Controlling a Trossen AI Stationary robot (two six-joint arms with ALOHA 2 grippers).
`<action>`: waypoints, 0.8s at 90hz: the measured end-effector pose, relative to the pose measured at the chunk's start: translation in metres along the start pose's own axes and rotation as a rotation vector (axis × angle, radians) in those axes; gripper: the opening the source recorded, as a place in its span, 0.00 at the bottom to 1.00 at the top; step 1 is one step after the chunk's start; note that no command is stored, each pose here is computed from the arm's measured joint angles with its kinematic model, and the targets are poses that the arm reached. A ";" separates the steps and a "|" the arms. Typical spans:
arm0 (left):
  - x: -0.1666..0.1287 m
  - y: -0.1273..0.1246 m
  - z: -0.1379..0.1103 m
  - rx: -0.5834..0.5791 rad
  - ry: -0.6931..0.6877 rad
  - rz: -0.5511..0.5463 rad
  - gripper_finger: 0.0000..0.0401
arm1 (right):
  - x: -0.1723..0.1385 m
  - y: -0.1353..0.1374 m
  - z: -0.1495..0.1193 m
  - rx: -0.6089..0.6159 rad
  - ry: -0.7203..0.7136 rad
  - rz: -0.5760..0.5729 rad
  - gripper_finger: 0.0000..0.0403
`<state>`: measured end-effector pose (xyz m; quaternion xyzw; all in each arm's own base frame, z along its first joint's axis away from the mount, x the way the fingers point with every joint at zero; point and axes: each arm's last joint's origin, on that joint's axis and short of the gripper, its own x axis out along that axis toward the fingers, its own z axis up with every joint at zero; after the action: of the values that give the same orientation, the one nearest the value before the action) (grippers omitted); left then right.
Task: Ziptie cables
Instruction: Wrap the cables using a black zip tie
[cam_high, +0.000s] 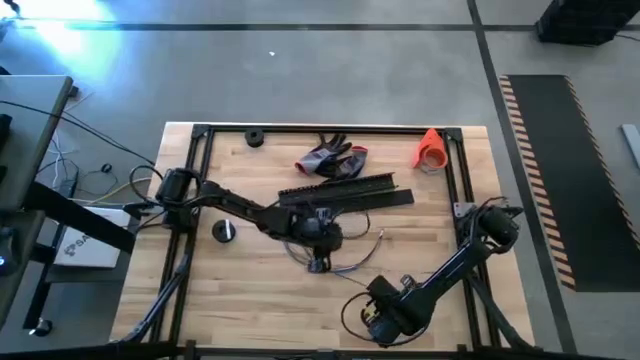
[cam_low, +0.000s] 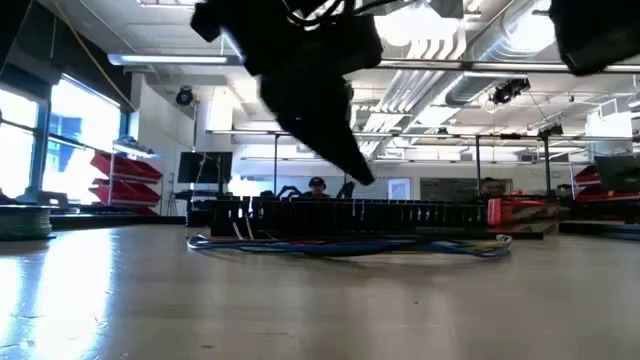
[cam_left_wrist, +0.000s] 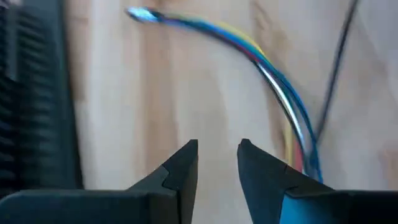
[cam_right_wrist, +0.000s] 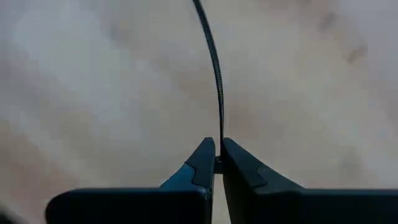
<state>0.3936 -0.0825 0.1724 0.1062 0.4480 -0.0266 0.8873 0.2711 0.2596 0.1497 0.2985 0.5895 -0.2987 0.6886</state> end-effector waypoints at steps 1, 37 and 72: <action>0.000 -0.001 -0.001 0.006 0.008 0.004 0.23 | 0.000 0.000 -0.001 0.012 0.007 0.001 0.00; -0.005 -0.018 -0.011 0.077 0.110 -0.011 0.23 | 0.004 -0.001 -0.010 0.310 -0.004 -0.013 0.00; -0.001 0.003 -0.025 0.377 0.228 -0.138 0.23 | 0.004 0.000 -0.006 0.283 -0.049 -0.002 0.00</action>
<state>0.3740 -0.0746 0.1593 0.2415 0.5386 -0.1583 0.7915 0.2675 0.2639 0.1450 0.3843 0.5248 -0.3868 0.6537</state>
